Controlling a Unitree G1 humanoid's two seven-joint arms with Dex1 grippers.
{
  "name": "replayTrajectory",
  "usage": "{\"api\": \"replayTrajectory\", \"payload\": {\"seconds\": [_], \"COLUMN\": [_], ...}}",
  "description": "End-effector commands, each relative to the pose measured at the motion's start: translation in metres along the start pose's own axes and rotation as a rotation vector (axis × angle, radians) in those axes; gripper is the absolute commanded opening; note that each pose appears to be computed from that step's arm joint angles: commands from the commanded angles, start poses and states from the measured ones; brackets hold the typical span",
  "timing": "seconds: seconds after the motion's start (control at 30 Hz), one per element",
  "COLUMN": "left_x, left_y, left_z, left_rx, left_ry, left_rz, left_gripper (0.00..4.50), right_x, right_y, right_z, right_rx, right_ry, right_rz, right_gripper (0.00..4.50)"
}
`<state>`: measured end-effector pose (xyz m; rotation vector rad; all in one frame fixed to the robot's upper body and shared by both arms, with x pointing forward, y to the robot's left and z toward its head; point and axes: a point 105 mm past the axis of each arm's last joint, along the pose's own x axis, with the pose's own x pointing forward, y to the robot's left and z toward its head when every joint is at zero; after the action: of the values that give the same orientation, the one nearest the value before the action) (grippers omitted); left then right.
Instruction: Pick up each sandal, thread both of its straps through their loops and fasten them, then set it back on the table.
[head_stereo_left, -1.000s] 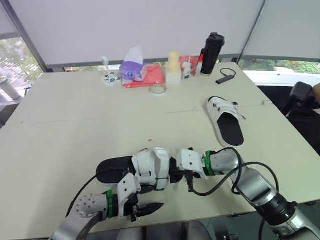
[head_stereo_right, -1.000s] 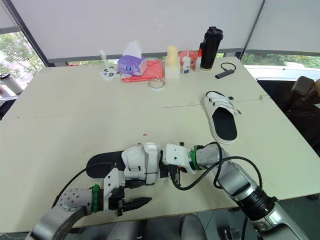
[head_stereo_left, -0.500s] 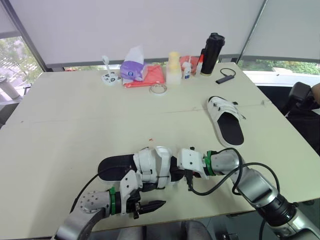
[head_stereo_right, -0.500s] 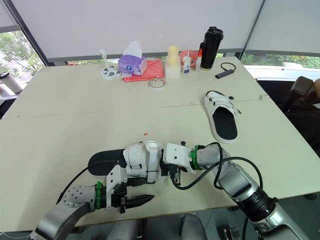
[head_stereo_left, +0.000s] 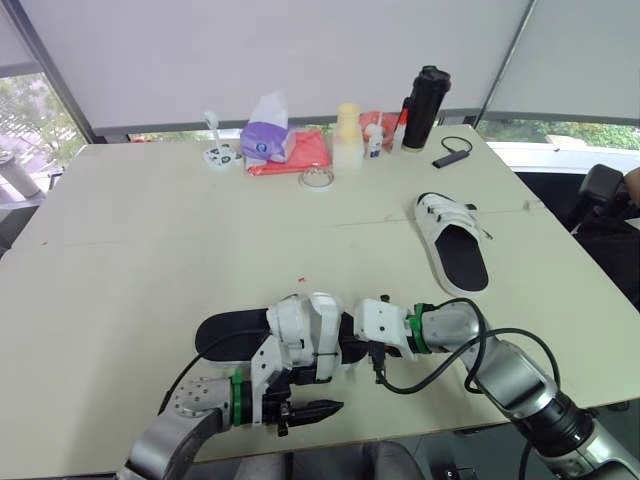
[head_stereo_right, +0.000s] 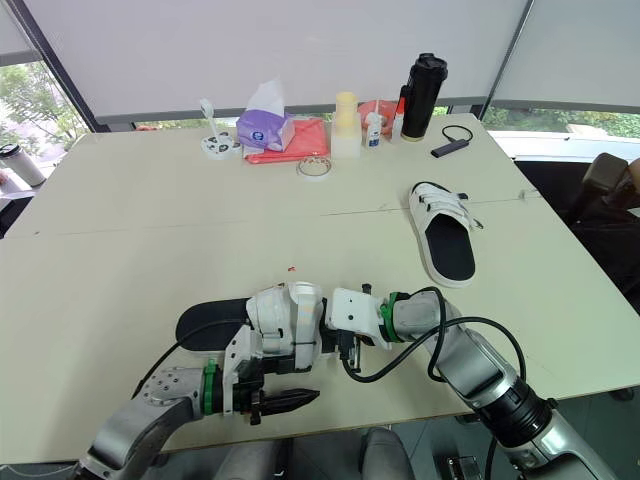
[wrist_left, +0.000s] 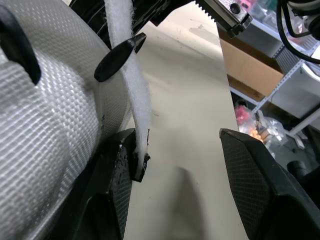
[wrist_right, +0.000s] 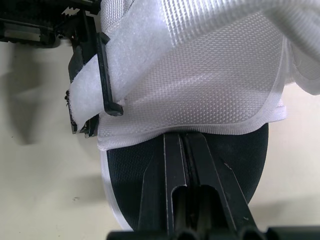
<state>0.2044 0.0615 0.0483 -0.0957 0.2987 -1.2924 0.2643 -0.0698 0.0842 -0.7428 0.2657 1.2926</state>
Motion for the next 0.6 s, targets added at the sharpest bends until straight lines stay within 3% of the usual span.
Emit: {"api": "replayTrajectory", "payload": {"seconds": [0.03,0.13,0.4,0.6], "left_x": [0.003,0.003,-0.004,-0.038], "left_y": [0.004,0.005,-0.009,-0.038], "left_z": [0.004,0.005,0.001,-0.002], "left_rx": [0.000,-0.005,-0.132,-0.194], "left_ry": [-0.015,-0.018,0.047,0.205], "left_rz": [0.021,0.029,-0.044,-0.216], "left_gripper": [1.48,0.02,0.02,0.02], "right_x": [0.005,0.005,0.006,0.005], "right_y": [0.013,0.013,0.013,0.012], "right_z": [-0.029,-0.029,-0.030,-0.031], "right_rx": [0.079,0.080,0.080,0.073], "right_ry": [0.111,0.111,0.112,0.117], "right_rz": [0.039,0.039,0.039,0.043], "right_gripper": [0.00,0.00,0.00,0.00]}}
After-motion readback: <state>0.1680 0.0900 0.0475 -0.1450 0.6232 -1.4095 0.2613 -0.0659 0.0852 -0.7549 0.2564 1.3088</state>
